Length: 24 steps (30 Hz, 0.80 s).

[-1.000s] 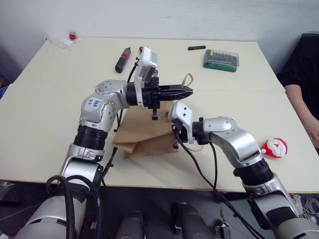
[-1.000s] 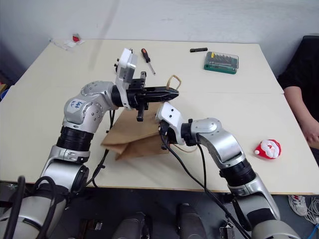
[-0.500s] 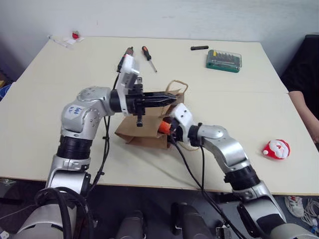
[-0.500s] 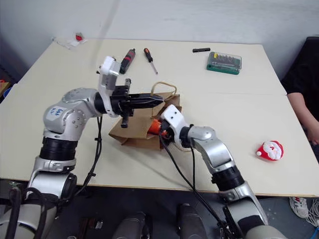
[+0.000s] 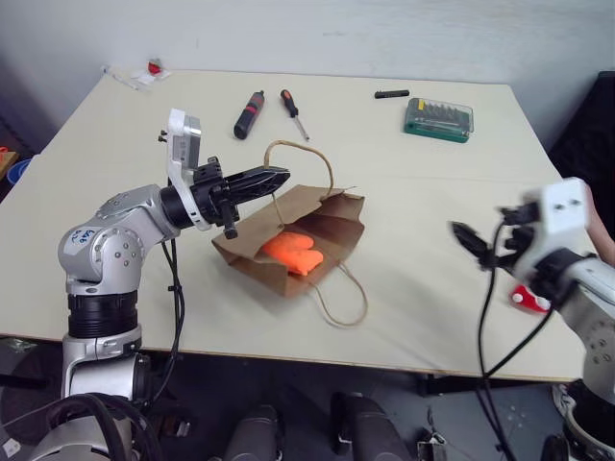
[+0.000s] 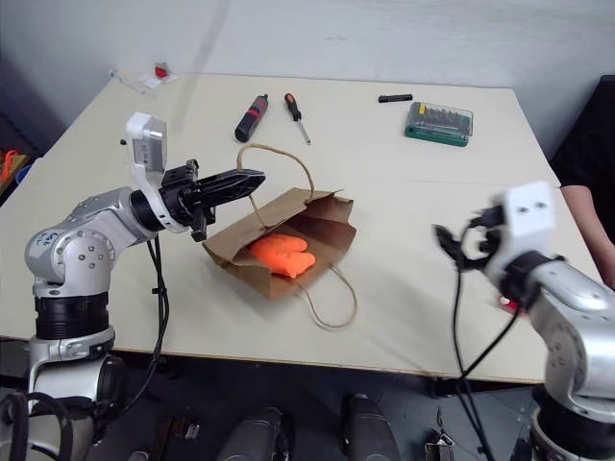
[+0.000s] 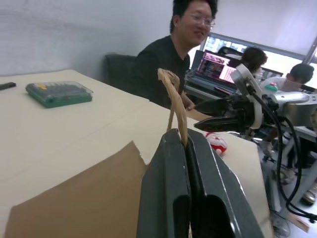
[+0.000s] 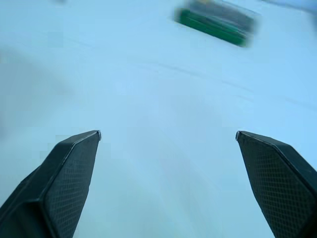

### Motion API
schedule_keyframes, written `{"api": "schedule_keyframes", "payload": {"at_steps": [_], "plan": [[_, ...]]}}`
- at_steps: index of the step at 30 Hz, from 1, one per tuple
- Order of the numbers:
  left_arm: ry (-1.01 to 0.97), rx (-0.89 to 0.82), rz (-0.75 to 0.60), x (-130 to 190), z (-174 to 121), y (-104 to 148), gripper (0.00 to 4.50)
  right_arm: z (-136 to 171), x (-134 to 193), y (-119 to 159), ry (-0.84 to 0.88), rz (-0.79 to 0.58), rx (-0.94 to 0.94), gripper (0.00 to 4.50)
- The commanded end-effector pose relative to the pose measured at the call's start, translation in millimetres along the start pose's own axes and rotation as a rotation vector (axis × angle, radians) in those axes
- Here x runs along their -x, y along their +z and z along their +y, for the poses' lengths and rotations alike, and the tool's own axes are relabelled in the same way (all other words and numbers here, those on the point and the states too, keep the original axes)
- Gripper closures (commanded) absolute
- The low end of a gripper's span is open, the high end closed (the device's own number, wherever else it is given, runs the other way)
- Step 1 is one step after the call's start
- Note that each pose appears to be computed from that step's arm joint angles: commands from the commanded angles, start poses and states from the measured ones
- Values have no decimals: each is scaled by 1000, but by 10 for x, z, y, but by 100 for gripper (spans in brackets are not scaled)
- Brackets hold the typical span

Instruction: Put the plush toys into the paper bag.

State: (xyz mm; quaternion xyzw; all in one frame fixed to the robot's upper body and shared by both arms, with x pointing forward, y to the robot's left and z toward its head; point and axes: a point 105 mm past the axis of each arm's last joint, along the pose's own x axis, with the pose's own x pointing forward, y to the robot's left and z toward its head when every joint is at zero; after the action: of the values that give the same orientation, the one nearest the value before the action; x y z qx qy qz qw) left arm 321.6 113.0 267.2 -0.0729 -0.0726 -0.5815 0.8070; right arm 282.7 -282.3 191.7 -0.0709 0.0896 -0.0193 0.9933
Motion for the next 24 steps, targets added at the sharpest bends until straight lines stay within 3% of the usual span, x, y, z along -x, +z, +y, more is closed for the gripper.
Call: {"api": "schedule_keyframes", "payload": {"at_steps": [1,5,12,13,15,21,24], "plan": [[41,-37,-82,8,-26,147,450,-268,125,-185,-190,35,4,4],[55,-31,-68,33,-61,61,450,-515,194,-564,-376,124,-132,4],[61,-40,-68,41,-37,122,450,-362,63,-859,-316,164,-353,4],[72,-57,-58,55,-10,136,450,-319,21,-883,-292,163,-383,20],[90,-83,-41,89,35,157,450,-306,-13,-909,-288,155,-387,63],[113,-94,-31,222,76,201,450,-329,-14,-864,-279,91,-402,279],[117,-97,-12,249,81,162,450,-272,-18,-785,-208,82,-272,391]]}}
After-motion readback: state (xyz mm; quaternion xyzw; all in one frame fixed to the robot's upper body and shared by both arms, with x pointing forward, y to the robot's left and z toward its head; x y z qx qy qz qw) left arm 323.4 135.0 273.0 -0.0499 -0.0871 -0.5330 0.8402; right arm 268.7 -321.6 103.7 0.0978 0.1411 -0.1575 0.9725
